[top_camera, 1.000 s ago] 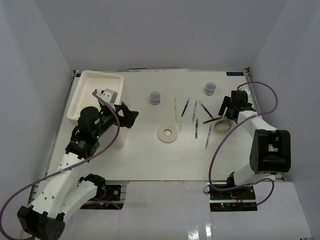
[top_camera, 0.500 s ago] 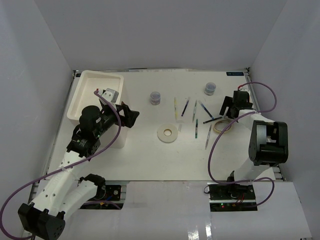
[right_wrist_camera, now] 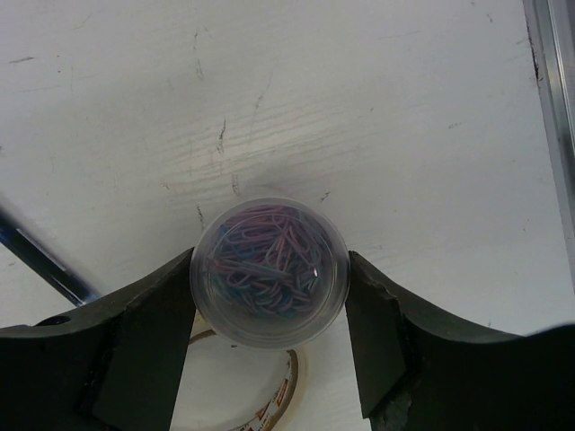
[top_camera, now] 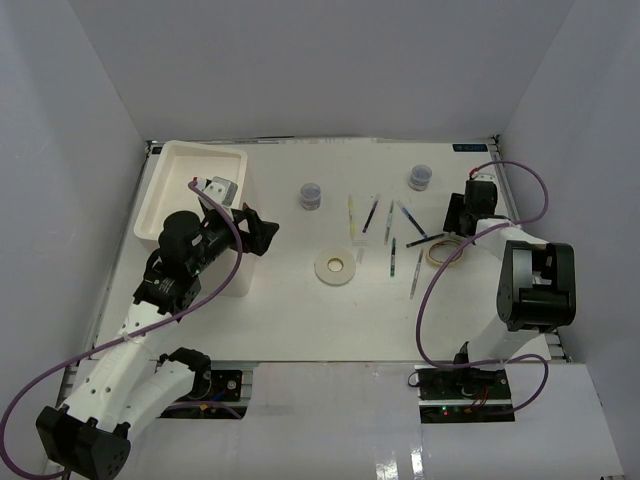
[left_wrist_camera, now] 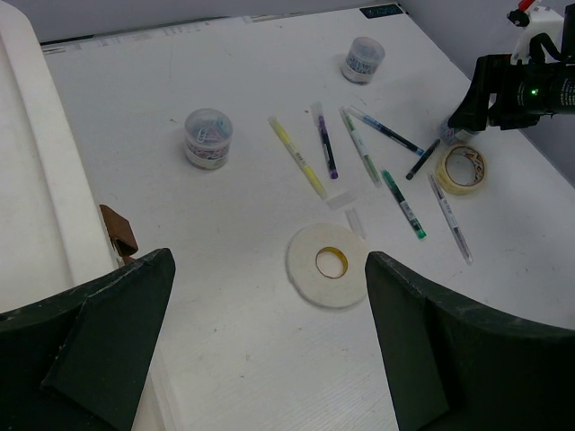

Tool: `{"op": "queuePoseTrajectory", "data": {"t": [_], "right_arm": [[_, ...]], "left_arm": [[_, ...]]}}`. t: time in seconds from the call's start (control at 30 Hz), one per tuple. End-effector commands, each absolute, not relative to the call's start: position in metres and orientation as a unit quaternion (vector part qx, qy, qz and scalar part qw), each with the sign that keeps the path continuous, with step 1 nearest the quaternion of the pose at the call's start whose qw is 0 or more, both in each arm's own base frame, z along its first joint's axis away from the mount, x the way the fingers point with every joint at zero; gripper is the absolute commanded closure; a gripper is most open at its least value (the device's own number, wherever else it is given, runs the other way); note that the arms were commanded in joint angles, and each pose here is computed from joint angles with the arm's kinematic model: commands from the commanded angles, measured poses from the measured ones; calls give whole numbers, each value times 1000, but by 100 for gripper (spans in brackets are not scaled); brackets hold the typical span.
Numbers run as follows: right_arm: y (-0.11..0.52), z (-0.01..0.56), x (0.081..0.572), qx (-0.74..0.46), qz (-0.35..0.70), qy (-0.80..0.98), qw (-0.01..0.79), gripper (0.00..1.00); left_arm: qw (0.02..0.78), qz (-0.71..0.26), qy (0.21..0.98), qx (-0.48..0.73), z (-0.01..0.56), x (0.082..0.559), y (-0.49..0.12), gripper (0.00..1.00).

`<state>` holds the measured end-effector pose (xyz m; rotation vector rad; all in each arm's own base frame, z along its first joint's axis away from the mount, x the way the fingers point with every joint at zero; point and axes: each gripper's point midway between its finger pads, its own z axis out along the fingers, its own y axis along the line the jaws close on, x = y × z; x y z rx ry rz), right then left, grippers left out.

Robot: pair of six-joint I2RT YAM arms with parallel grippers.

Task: Sort the stationery into containers
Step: Pick up the stationery from the center of the board.

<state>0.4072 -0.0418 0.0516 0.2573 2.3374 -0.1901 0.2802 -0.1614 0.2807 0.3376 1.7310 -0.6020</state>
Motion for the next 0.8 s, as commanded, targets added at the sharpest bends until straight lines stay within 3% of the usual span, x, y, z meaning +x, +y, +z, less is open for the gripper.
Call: {"op": "queuePoseTrajectory", "data": {"t": [0.0,0.33,0.53,0.77], "right_arm": [[-36,103,428,66,-87,889,445,53],[115,174,399,-229,-44,832,502,59],[231,227,327,-421,88,727,534,59],[301,279,250,-536,186,611,552,59]], "left_arm": [[596,-264,743,153,278,279,-165,2],[590,-282,737,172,282,274,-172,2],[552,-318,754,158,294,269,-182,2],[490,-394,769,118,317,252,-199,2]]}}
